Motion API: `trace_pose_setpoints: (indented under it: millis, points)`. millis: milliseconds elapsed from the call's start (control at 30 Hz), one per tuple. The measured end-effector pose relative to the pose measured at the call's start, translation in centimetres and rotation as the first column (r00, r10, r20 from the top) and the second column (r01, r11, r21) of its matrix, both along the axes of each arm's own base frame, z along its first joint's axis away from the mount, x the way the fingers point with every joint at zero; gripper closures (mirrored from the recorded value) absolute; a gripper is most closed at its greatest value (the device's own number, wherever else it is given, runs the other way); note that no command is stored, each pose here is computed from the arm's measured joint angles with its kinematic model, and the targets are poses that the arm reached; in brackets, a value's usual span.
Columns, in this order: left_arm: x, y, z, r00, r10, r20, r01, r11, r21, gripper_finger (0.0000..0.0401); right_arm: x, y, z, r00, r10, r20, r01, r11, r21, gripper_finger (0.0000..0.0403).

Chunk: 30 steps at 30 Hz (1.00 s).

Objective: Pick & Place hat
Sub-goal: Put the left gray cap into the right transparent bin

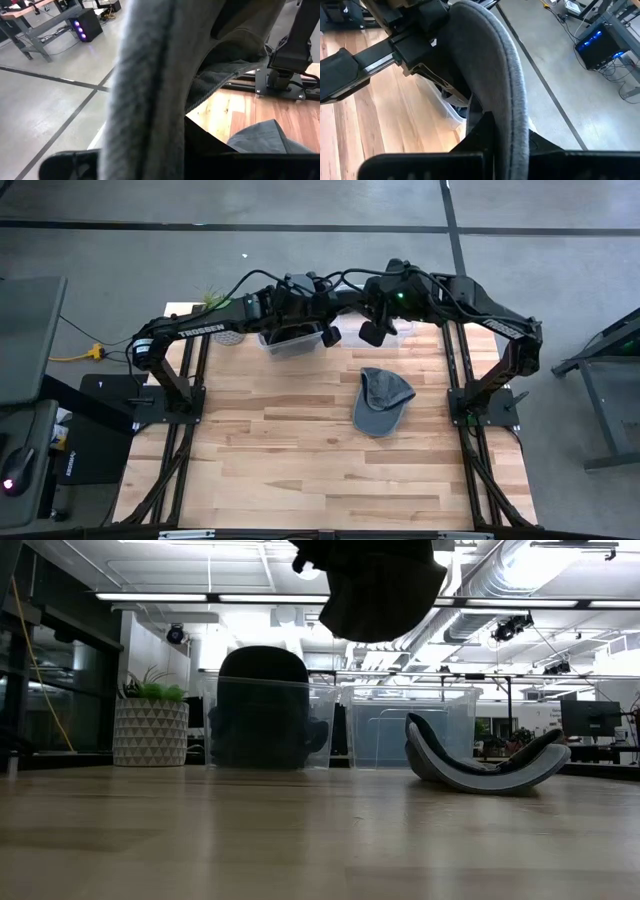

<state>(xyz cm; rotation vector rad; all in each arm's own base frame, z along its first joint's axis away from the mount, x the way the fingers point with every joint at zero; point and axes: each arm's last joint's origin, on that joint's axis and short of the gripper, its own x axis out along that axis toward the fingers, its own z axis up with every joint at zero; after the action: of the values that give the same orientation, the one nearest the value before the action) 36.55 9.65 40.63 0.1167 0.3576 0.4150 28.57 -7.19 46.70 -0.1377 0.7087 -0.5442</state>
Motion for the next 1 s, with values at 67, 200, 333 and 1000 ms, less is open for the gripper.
trace_pose_setpoints:
  millis: [67, 200, 333, 1000]
  points:
    - [0.0, 0.0, 0.0, 1.0, 0.0, 0.001, 0.0, 1.0, 0.0, 0.0401, 0.0, 0.0, 0.0, 1.0, 0.003, -0.001, -0.003, 1.0, 0.002, 0.0394]
    - [0.0, 0.0, 0.0, 1.0, 0.007, 0.0, -0.007, 1.0, 0.003, 0.0392, 0.0, 0.0, 0.0, 1.0, -0.003, -0.003, 0.003, 1.0, 0.0, 0.0397]
    - [0.0, 0.0, 0.0, 1.0, 0.013, -0.01, -0.012, 1.0, 0.028, 0.0361, -0.2, -0.5, 0.0, 0.999, -0.034, -0.008, 0.034, 0.999, -0.007, 0.0397]
    - [-2.9, 0.7, 0.8, 0.989, 0.054, -0.138, -0.044, 0.996, 0.076, 0.0198, -2.5, -6.2, -1.6, 0.969, -0.222, -0.108, 0.226, 0.974, 0.024, 0.0397]
